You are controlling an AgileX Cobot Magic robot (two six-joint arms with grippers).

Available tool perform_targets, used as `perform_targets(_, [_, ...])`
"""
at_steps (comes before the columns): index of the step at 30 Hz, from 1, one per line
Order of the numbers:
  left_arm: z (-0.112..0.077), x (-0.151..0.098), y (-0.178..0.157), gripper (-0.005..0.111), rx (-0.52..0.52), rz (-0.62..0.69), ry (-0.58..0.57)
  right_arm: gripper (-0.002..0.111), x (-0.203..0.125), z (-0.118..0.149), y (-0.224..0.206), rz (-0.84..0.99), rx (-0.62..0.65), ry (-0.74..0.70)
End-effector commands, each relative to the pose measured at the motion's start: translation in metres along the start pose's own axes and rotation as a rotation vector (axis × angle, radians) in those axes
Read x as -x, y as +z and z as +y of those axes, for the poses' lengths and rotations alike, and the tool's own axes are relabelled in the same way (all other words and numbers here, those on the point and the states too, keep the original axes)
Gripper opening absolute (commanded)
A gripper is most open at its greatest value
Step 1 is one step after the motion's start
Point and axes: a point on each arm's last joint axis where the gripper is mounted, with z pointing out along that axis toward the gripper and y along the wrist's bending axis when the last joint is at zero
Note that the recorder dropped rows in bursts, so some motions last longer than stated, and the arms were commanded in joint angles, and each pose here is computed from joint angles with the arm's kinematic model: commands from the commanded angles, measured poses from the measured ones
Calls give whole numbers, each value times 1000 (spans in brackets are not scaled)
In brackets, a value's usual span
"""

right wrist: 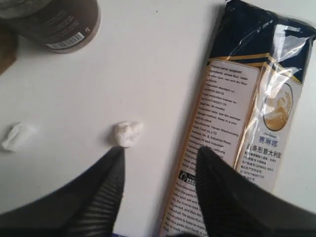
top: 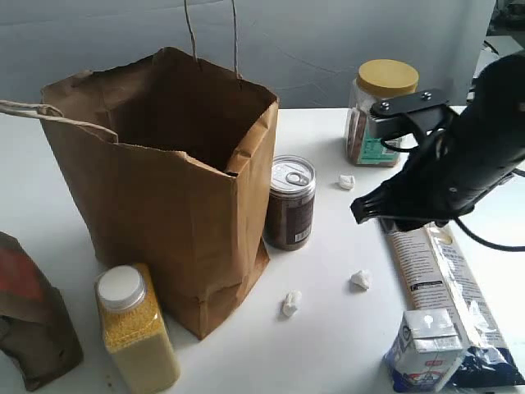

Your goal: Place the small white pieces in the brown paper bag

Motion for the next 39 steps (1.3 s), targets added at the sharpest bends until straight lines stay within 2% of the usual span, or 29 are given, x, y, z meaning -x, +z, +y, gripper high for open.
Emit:
perform_targets(1, [0,-1,0,0,-8,-3,-12,50,6,4,25,41,1,-27])
perform_targets(10, [0,-1,0,0,-8,-3,-12,49,2,21,72,126,41,-78])
perform_targets(18, [0,-1,0,0,-8,-3,-12,48,-3,26,95,179,41,-94])
perform_targets(20, [0,-1,0,0,-8,-3,-12,44,-3,26,96,182,38,-98])
perform_targets(26, [0,-1,0,0,-8,-3,-12,17,-3,26,97,180,41,-121])
perform_targets(31, [0,-1,0,0,-8,-3,-12,1,-5,26,101,196,41,-136])
perform_targets(39, [0,-1,0,0,-8,-3,-12,0,0,26,83,148,46,-139])
